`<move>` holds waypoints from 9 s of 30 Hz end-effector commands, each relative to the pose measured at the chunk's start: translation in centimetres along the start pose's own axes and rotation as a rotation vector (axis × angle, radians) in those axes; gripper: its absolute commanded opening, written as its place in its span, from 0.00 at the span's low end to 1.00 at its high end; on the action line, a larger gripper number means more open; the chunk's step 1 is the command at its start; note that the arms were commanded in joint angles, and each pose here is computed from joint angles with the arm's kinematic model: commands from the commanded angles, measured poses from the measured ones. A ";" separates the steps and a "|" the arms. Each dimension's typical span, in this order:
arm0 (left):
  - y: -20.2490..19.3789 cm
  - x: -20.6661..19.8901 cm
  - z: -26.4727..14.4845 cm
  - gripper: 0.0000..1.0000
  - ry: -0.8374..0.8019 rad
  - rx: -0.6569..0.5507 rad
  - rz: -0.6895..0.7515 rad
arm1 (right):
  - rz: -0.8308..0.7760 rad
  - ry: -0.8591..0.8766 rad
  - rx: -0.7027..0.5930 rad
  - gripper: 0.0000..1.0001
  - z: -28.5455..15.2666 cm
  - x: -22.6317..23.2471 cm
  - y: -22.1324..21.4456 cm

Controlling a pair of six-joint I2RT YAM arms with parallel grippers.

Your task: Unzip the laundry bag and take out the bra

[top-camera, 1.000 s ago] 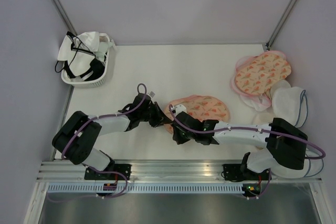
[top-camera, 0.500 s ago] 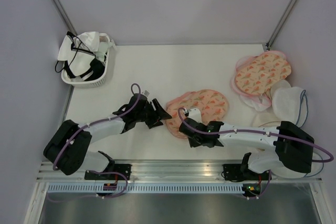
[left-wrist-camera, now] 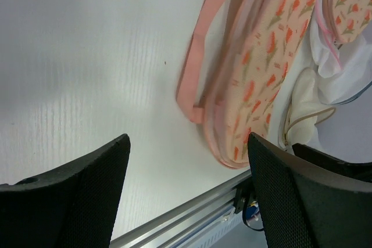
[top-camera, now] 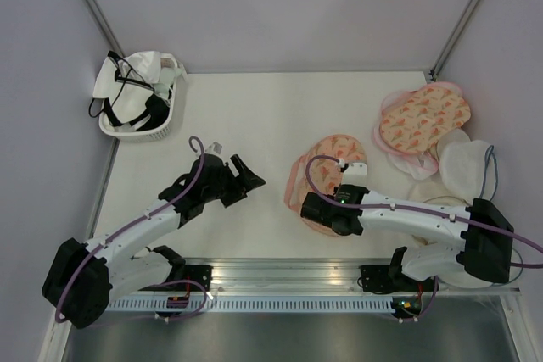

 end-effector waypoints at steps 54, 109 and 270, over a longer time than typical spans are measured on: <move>-1.7 3.6 -3.1 0.83 -0.028 0.017 0.023 | 0.114 -0.305 -0.123 0.04 1.8 -3.1 9.9; -5.9 -10.1 18.5 0.84 -0.410 0.695 0.383 | 0.412 0.355 -0.253 0.83 0.3 -9.2 6.7; 2.7 -4.7 -11.5 0.98 -0.452 -0.133 0.230 | 0.554 0.824 -0.162 0.00 4.9 -6.1 13.3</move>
Point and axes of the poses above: each gripper's point midway between its finger pads, its own z axis out along the fingers, its own x axis along the line the jaws close on, y = z × x, the point moved 7 cm from there along -z, back along the fingers, and after that the axes turned 11 degrees about -z, right-handed, at the moved point
